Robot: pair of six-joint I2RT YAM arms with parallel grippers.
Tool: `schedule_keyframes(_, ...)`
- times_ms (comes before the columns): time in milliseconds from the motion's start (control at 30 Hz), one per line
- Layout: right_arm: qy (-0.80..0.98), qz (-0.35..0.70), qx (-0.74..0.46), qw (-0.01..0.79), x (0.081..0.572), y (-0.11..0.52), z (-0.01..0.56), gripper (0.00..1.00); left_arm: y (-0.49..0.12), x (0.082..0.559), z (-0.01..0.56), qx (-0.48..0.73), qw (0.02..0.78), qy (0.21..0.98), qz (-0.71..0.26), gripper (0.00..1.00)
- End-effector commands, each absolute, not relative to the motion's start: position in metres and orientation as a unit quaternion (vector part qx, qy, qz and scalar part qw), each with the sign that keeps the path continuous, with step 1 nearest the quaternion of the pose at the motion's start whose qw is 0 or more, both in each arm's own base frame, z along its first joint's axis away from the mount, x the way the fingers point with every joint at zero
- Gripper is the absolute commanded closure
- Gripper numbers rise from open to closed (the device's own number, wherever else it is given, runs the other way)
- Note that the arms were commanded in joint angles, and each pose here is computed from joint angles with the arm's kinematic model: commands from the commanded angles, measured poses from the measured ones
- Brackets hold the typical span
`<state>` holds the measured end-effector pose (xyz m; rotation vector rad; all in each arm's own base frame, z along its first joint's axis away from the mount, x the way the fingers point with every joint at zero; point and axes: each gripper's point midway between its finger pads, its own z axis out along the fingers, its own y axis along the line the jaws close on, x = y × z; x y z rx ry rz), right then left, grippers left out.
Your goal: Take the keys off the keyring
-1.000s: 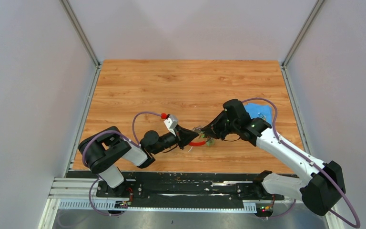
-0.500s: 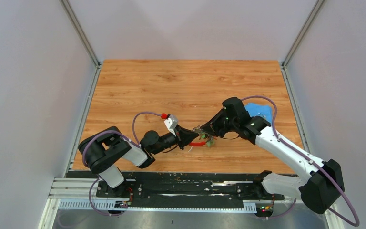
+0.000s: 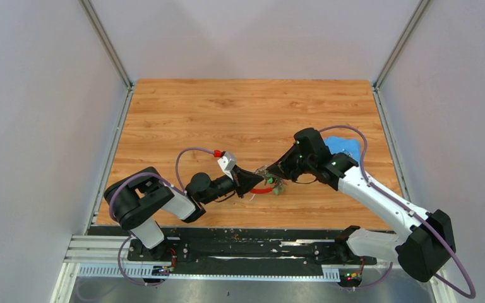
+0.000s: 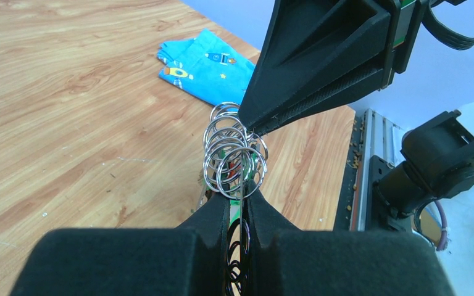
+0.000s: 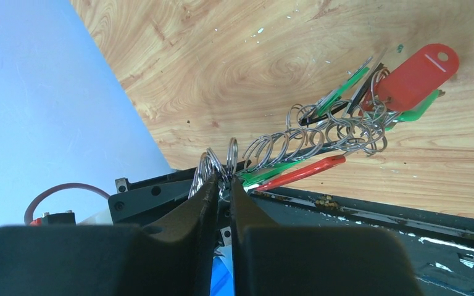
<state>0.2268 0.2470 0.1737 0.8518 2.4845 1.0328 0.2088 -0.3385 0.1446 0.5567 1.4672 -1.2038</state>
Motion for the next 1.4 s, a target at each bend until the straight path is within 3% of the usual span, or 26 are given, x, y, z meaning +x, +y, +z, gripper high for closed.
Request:
schedule_keyframes(0,0.874,0.349,0.287,0.181,0.235,0.246,0.179,0.87,-0.341,0.203,0.164,0.246,0.570,0.585,-0.522,1.00)
schedule_keyframes(233,0.884,0.338,0.261,0.190,0.237,0.246,0.184,0.99,-0.340,0.203,0.163,0.248,0.573,0.584,-0.519,1.00)
schedule_keyframes(933,0.914,0.335,0.001,0.229,0.224,0.253,0.221,0.99,-0.331,0.202,0.168,0.253,0.554,0.579,-0.542,1.00)
schedule_keyframes(1367,0.920,0.311,-0.147,0.188,0.206,0.246,0.217,0.99,-0.340,0.183,0.167,0.299,0.515,0.563,-0.573,1.00)
